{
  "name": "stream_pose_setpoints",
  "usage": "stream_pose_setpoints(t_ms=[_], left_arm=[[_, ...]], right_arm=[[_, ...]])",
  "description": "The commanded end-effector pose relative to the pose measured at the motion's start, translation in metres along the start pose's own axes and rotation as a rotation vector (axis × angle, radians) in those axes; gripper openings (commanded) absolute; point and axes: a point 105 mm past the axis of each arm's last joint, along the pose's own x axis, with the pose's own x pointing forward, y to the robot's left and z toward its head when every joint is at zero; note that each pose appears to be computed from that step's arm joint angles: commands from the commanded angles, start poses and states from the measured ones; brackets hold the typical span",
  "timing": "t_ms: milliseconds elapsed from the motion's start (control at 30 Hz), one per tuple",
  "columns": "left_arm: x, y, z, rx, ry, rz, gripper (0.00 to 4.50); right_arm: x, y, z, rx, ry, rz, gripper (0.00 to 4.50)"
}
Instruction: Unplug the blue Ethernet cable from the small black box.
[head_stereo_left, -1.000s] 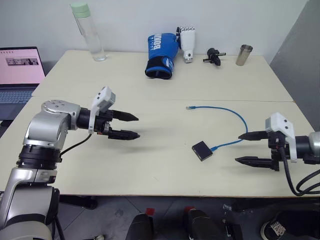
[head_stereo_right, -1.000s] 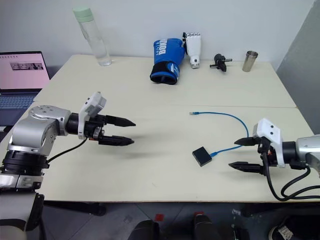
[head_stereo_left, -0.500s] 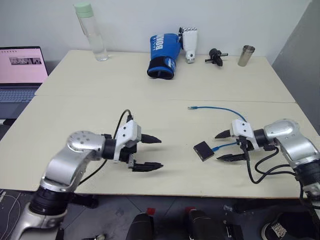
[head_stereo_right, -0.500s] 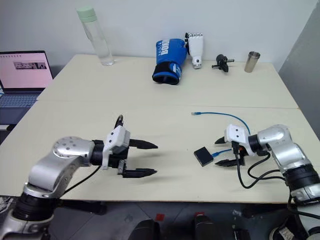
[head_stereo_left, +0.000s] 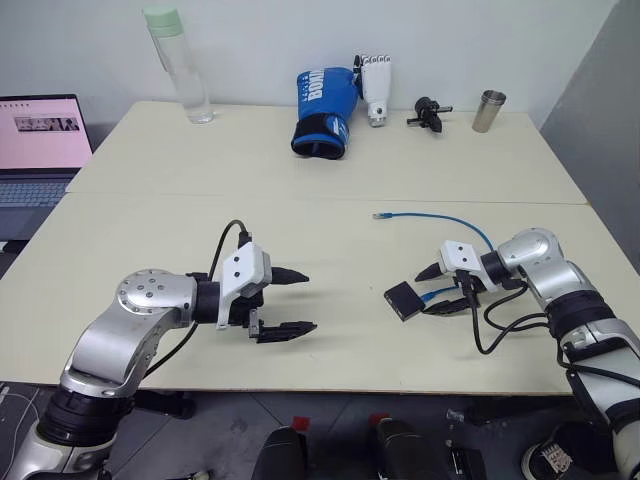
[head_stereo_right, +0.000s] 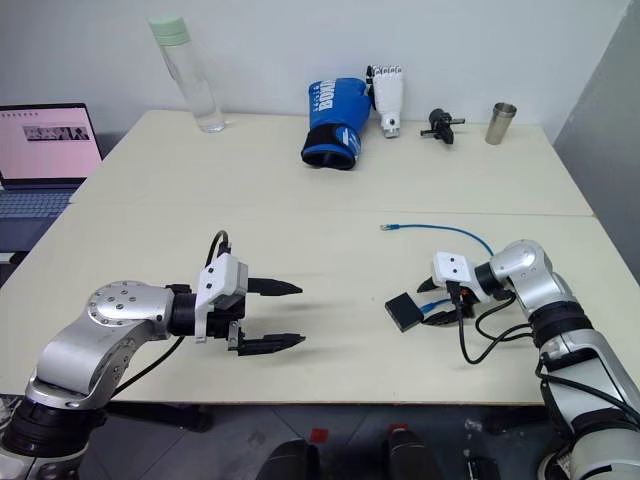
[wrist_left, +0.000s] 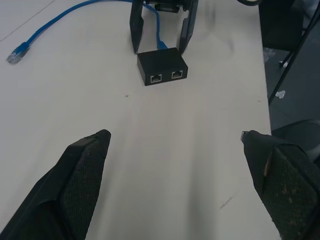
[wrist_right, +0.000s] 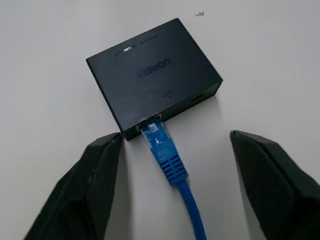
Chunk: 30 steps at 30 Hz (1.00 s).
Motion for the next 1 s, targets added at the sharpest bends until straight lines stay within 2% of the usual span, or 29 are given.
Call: stream_pose_setpoints(t_ms=[33, 333, 400, 633, 767, 867, 1000], left_arm=[[-0.005, 0.0, 0.008, 0.03, -0.02, 0.012, 4.5], [-0.002, 0.008, 0.011, 0.035, -0.031, 0.012, 4.5], [-0.001, 0.009, 0.012, 0.037, -0.035, 0.009, 4.5], [-0.002, 0.022, 0.02, -0.009, -0.085, 0.038, 4.5], [-0.012, 0.044, 0.05, -0.192, -0.239, 0.076, 4.5], [-0.02, 0.058, 0.072, -0.281, -0.319, 0.05, 4.5], [-0.02, 0.073, 0.093, -0.332, -0.392, 0.04, 4.5]], right_arm=[[-0.006, 0.001, -0.002, -0.015, 0.018, 0.018, 2.58], [-0.017, 0.003, -0.004, -0.01, 0.018, 0.011, 0.43], [-0.021, 0.003, 0.001, -0.014, 0.001, 0.0, 0.13], [-0.042, -0.002, 0.034, -0.097, -0.07, -0.151, 0.13], [-0.059, -0.023, 0.065, -0.252, -0.095, -0.426, 0.13], [-0.071, -0.037, 0.087, -0.452, -0.069, -0.658, 0.13], [-0.065, -0.034, 0.105, -0.606, -0.073, -0.765, 0.13]])
